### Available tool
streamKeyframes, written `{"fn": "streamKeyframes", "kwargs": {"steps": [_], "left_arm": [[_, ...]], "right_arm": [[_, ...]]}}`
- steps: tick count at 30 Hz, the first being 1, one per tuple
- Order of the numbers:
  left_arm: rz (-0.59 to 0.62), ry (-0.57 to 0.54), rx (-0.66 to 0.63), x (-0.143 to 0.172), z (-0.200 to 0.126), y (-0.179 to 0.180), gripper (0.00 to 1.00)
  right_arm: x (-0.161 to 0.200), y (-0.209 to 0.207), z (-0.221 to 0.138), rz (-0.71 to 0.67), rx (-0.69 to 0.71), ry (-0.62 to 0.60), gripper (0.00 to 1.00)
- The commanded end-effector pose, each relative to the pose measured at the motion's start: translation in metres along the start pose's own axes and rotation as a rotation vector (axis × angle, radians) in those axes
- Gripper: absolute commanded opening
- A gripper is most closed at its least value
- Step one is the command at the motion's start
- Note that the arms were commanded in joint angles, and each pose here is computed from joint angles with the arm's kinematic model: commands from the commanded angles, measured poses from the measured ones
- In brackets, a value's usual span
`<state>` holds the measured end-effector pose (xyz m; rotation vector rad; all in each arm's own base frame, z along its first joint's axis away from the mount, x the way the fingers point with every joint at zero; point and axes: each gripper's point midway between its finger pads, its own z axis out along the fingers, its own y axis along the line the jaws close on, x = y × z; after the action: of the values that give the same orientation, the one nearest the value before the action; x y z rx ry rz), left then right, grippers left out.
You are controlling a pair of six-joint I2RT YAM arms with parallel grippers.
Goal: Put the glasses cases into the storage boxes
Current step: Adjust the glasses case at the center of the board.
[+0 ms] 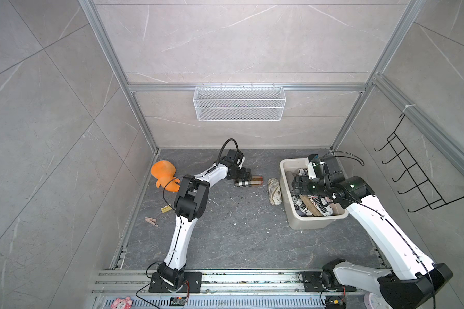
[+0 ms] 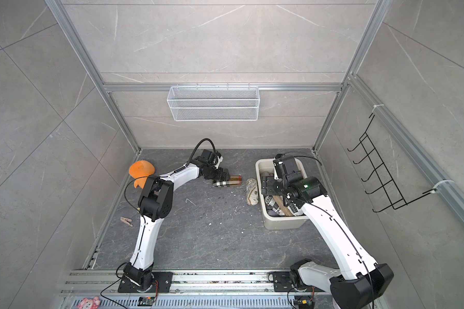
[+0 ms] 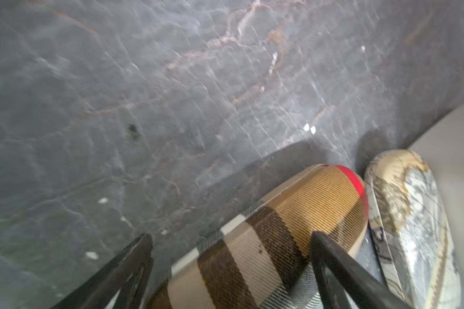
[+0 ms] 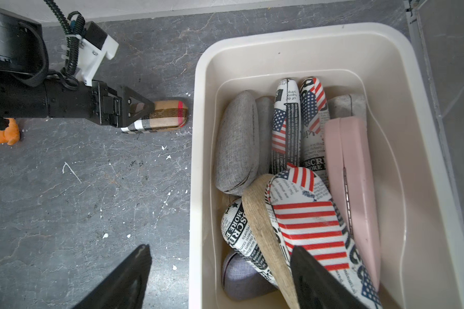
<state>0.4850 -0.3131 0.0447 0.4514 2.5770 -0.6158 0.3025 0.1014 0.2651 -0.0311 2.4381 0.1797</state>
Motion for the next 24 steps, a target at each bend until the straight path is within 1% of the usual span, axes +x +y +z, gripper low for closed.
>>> {"fn": "streamKeyframes", "kwargs": {"steps": [1, 4, 8, 11, 15, 18, 21, 24], "left_arm": [[0.065, -0.011, -0.008, 0.003, -0.025, -0.02, 0.93], [0.068, -0.025, -0.035, 0.006, -0.034, -0.02, 0.94], [0.067, -0.017, -0.015, 0.01, -0.041, -0.03, 0.94], [0.088, 0.004, -0.013, 0.021, -0.041, -0.041, 0.94], [0.071, 0.026, -0.002, 0.042, -0.044, -0.052, 0.94], [0.069, 0.018, -0.011, 0.056, -0.052, -0.061, 0.94], [0.081, 0.001, -0.058, 0.064, -0.059, -0.064, 0.95], [0.081, -0.002, -0.117, 0.062, -0.063, -0.059, 0.98]], "right_arm": [[-0.006, -0.001, -0.009, -0.02, 0.001, -0.039, 0.84], [-0.005, -0.003, -0.014, -0.02, 0.009, -0.046, 0.85], [-0.002, -0.004, -0.02, -0.014, -0.003, -0.059, 0.86], [0.0, -0.006, -0.024, -0.013, 0.004, -0.061, 0.86], [0.003, -0.008, -0.028, -0.008, 0.001, -0.07, 0.86], [0.006, -0.007, -0.029, -0.005, -0.007, -0.07, 0.86], [0.006, -0.008, -0.031, -0.004, -0.009, -0.076, 0.87], [0.006, -0.007, -0.033, 0.0, -0.016, -0.086, 0.88]]}}
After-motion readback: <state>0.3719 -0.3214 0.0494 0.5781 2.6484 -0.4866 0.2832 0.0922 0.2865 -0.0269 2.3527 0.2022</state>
